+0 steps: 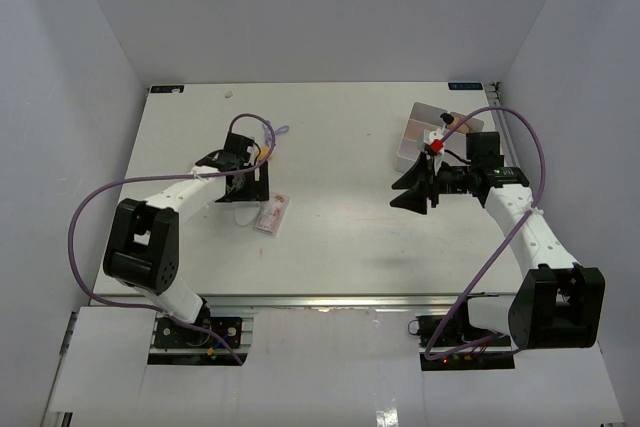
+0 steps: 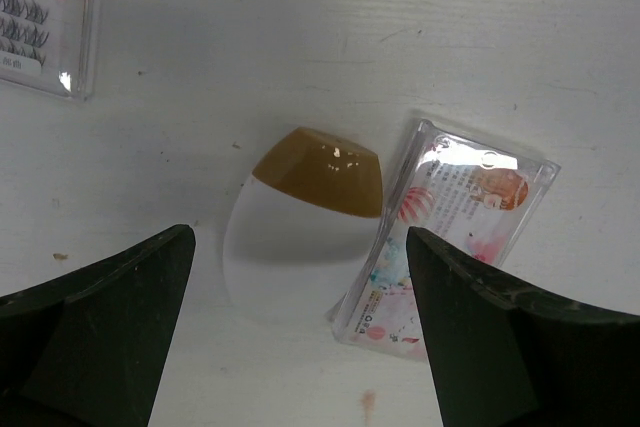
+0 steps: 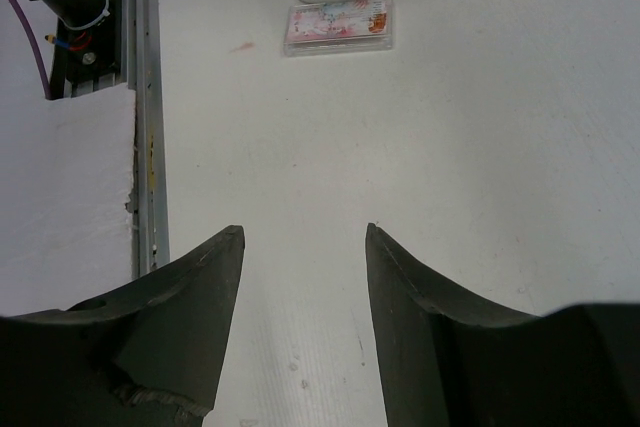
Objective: Organize the makeup
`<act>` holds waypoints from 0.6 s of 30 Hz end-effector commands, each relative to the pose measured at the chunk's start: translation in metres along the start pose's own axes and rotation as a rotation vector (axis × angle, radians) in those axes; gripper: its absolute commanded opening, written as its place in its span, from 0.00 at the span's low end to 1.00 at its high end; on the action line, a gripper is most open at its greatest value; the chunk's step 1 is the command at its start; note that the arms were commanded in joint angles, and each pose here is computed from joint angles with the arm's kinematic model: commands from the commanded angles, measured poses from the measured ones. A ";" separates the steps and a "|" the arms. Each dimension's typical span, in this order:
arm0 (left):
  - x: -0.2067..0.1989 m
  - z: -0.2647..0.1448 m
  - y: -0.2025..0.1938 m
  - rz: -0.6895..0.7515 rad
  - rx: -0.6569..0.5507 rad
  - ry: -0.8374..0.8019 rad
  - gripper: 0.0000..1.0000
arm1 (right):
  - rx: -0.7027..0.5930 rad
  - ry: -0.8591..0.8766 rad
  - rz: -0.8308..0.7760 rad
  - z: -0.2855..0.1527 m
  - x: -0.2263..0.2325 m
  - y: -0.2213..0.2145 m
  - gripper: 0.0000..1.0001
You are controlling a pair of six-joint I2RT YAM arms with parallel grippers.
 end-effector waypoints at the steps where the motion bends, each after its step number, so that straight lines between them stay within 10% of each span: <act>1: 0.001 -0.001 0.018 0.024 -0.016 0.026 0.98 | -0.034 0.018 -0.022 -0.002 0.002 0.004 0.59; 18: 0.007 0.012 -0.001 0.033 0.082 0.065 0.96 | -0.062 0.024 -0.009 -0.007 0.002 0.004 0.59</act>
Point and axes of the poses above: each gripper's point midway between its finger pads, its own z axis out along the fingers, its own x axis along the line the jaws close on, y = z × x, the point moved 9 cm from there along -z, back along the fingers, and after that the axes turned 5 degrees about z, right-handed, at the moved point
